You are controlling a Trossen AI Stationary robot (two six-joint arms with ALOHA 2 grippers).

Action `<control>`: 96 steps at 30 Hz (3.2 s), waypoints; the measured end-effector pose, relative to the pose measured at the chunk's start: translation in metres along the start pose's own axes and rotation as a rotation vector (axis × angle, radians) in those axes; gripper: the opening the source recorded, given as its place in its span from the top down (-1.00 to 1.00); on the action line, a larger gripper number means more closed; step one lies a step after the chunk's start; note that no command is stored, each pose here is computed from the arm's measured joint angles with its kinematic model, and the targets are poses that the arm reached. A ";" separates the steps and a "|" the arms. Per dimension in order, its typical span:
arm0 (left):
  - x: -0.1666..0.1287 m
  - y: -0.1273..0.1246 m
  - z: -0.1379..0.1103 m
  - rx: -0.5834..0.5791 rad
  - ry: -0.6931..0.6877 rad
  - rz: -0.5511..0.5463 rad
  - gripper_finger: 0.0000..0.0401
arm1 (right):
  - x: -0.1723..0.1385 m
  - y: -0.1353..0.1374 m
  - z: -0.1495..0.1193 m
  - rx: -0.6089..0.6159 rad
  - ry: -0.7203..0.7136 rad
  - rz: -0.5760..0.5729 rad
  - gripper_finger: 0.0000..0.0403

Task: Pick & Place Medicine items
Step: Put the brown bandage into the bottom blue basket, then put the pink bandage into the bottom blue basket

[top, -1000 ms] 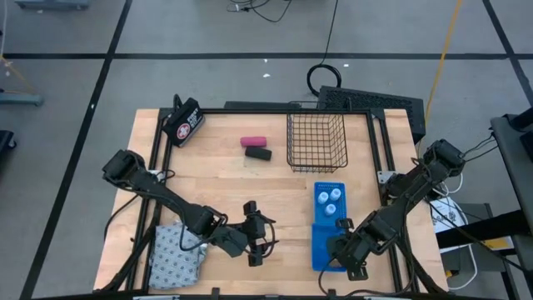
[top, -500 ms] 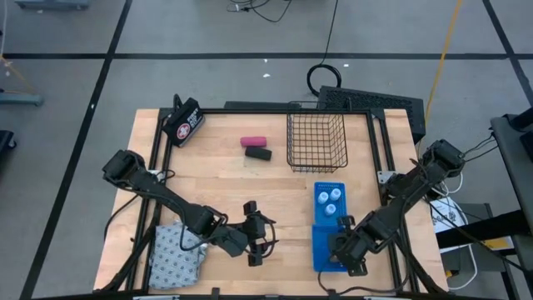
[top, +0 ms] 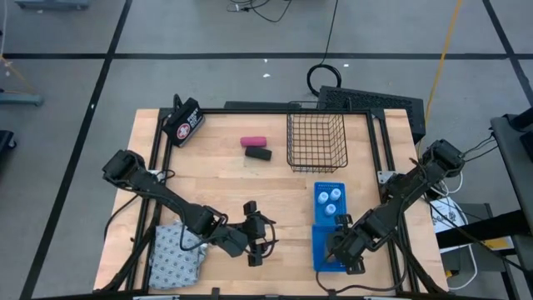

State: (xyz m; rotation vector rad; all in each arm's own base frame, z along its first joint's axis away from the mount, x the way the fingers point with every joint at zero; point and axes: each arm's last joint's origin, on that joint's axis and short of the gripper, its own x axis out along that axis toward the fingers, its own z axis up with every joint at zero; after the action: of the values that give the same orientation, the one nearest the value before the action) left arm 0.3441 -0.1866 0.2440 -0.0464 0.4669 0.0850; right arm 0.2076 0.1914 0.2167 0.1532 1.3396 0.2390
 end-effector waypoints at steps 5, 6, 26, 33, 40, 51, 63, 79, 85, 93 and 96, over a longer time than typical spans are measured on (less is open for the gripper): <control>0.000 0.000 0.000 -0.001 0.000 0.000 -0.32 | 0.000 0.002 0.003 -0.028 -0.027 0.021 0.10; 0.000 0.000 0.000 -0.001 0.000 0.000 -0.34 | 0.000 0.002 0.003 -0.034 -0.034 0.026 0.10; -0.013 0.032 -0.004 0.062 0.105 0.316 -0.17 | -0.044 0.023 0.013 -0.064 -0.390 0.237 0.16; 0.019 0.127 0.000 -0.092 0.382 0.320 -0.12 | -0.084 0.019 0.002 -0.285 -0.744 -0.081 0.16; 0.027 0.234 0.003 -0.136 0.483 0.484 -0.37 | -0.072 -0.019 -0.017 -0.232 -0.887 -0.301 0.16; 0.005 0.342 -0.015 -0.170 0.654 0.394 -0.72 | -0.057 -0.076 -0.051 -0.079 -1.073 -0.258 0.16; 0.039 0.358 -0.044 -0.108 0.710 0.370 -0.69 | -0.064 -0.098 -0.050 -0.204 -1.150 -0.436 0.16; 0.059 0.377 -0.079 -0.122 0.810 0.423 -0.50 | -0.065 -0.105 -0.047 -0.193 -1.141 -0.418 0.16; 0.063 0.375 -0.077 -0.117 0.775 0.425 -0.22 | -0.064 -0.105 -0.046 -0.153 -1.146 -0.397 0.16; 0.061 0.361 -0.075 -0.210 0.795 0.385 0.42 | -0.064 -0.105 -0.046 -0.087 -1.159 -0.353 0.16; 0.050 0.344 -0.060 -0.249 0.783 0.381 0.70 | -0.064 -0.105 -0.046 -0.062 -1.163 -0.337 0.16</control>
State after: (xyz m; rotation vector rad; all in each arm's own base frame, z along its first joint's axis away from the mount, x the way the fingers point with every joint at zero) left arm 0.3299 0.1554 0.1588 -0.2403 1.2441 0.5104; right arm 0.1578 0.0720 0.2404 -0.0039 0.1864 -0.1054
